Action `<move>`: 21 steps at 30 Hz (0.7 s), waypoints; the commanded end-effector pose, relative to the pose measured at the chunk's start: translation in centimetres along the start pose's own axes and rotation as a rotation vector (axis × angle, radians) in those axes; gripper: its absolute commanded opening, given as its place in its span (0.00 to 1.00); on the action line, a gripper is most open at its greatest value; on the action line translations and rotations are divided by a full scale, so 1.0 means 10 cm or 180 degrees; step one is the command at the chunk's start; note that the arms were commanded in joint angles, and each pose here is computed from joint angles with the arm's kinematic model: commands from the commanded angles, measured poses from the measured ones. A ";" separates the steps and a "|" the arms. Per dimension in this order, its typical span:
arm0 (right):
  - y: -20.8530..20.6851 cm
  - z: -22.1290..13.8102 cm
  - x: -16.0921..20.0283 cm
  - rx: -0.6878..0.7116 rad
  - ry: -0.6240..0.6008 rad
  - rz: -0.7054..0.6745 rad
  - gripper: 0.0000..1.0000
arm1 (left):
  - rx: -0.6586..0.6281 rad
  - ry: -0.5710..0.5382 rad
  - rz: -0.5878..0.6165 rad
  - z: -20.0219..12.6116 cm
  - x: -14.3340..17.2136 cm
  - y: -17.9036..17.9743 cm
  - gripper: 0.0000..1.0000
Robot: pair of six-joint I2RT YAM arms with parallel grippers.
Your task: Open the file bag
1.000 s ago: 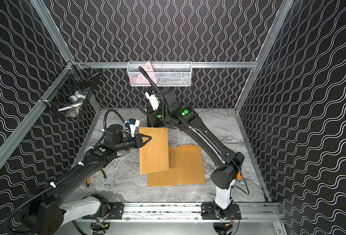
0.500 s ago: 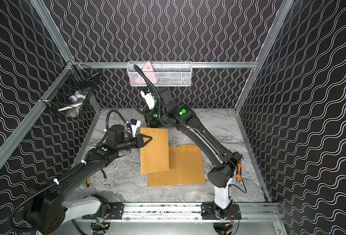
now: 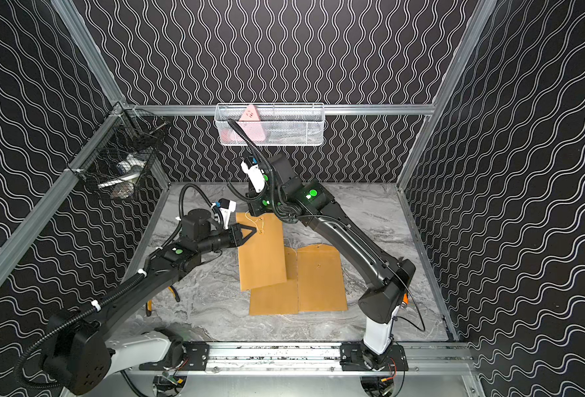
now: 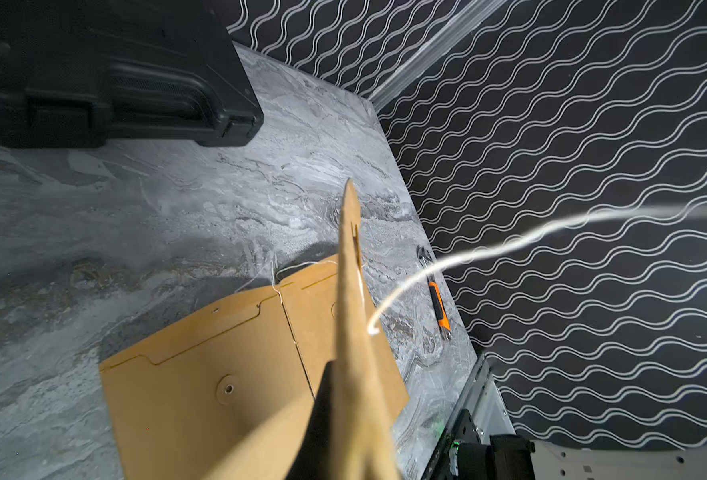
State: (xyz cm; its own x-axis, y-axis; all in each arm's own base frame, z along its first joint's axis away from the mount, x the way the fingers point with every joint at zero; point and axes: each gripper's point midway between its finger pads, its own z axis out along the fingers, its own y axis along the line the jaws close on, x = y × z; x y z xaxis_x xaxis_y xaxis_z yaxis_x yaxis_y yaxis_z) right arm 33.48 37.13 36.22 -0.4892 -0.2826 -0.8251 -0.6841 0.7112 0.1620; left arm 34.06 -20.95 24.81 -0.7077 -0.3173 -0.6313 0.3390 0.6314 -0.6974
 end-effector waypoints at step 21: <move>-0.20 -0.26 0.75 0.0156 0.0019 0.0570 0.00 | -0.0326 -0.0448 0.0117 0.15 -0.52 0.14 0.00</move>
State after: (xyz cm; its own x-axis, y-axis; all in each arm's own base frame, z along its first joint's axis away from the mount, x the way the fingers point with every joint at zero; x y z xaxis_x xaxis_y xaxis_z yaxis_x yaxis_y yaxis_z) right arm 29.59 31.58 30.53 -0.6012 -0.2145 -0.7698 -0.5744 0.7857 0.2297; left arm 38.18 -19.61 24.93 -0.6512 -0.3567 -0.6698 0.2699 0.7161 -0.6437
